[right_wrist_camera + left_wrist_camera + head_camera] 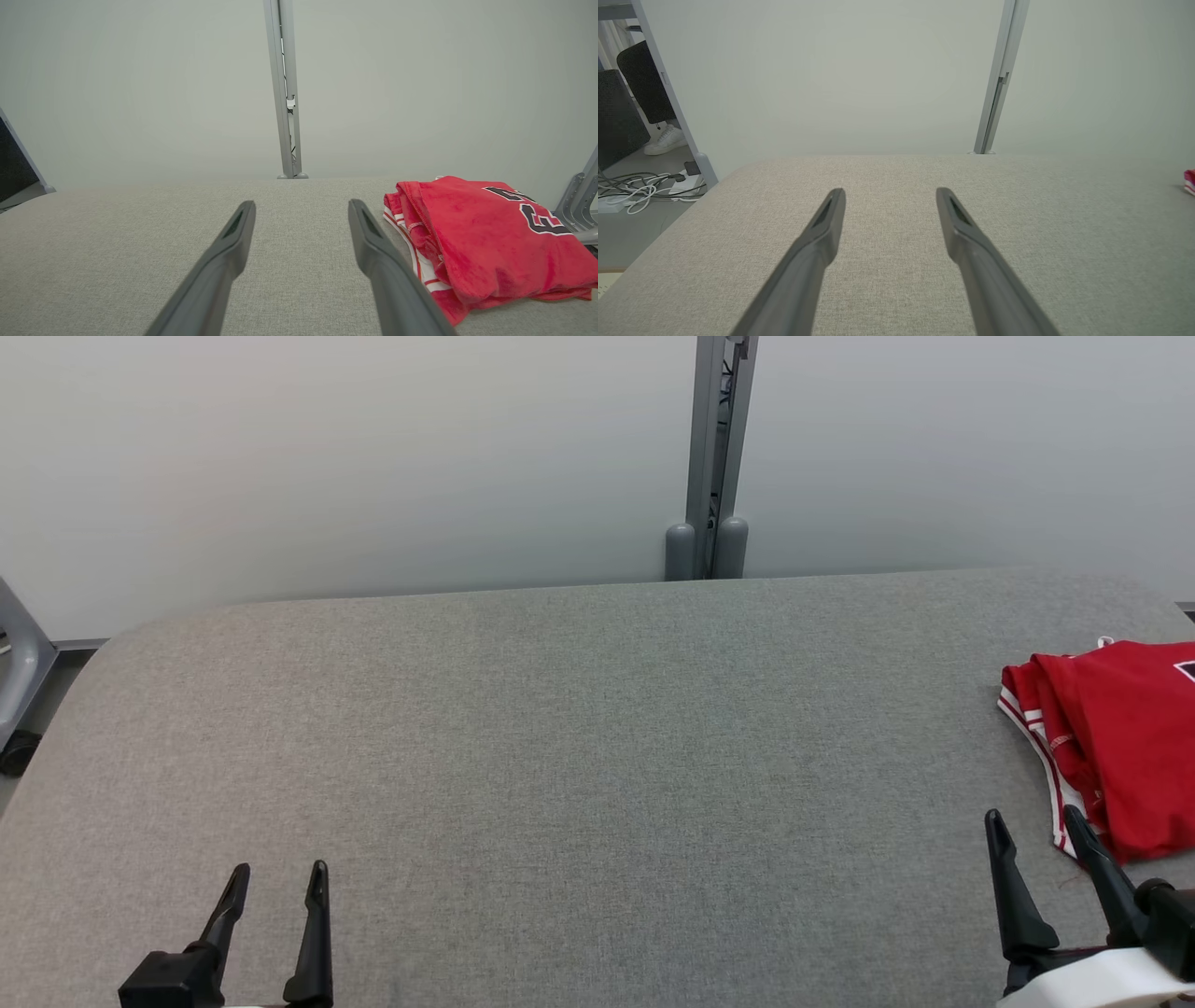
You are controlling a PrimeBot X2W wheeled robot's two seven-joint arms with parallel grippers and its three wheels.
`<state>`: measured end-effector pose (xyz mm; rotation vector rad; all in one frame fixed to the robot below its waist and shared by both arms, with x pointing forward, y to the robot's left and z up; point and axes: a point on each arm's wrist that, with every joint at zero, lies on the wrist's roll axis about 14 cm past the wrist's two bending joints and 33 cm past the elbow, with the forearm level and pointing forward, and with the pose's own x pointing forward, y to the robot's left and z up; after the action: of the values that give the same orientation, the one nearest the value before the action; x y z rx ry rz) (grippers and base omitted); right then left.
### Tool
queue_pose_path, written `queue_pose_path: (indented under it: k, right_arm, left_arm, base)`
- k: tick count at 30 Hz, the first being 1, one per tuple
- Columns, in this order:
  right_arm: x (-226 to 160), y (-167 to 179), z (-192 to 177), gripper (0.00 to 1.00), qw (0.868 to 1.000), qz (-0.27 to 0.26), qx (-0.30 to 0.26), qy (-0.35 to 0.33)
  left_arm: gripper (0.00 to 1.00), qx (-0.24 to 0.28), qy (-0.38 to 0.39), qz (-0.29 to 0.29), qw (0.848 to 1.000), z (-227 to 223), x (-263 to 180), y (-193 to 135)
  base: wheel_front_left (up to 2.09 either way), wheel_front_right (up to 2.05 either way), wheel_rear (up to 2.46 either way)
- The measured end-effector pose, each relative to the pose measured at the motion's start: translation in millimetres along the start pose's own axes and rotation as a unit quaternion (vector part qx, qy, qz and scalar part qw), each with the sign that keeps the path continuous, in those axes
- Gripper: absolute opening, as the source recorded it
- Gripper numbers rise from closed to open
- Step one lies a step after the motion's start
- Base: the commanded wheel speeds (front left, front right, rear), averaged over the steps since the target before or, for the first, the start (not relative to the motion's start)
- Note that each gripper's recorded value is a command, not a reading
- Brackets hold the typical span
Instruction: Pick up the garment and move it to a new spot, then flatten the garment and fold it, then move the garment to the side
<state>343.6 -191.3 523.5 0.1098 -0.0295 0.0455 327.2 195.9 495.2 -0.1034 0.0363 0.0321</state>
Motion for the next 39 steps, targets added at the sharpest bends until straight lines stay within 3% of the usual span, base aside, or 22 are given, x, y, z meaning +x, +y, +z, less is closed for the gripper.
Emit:
queue_pose_path:
  k: [34,35,39]
  right_arm:
    - [0,1,-5,1.00,1.000,0.000,0.000,0.010]
    - [0,1,-6,0.00,1.000,0.000,0.000,0.011]
    - [-4,2,-21,0.00,0.999,-0.005,0.016,0.033]
  left_arm:
    - [1.00,0.004,0.002,0.003,1.000,-4,0,5]
    - [0.00,0.004,0.001,0.002,1.000,-4,0,5]
    - [0.00,-0.013,0.028,0.007,1.000,-20,-6,2]
  base:
    - [0.00,0.00,0.00]
    - [0.00,0.00,0.00]
    - [0.00,0.00,0.00]
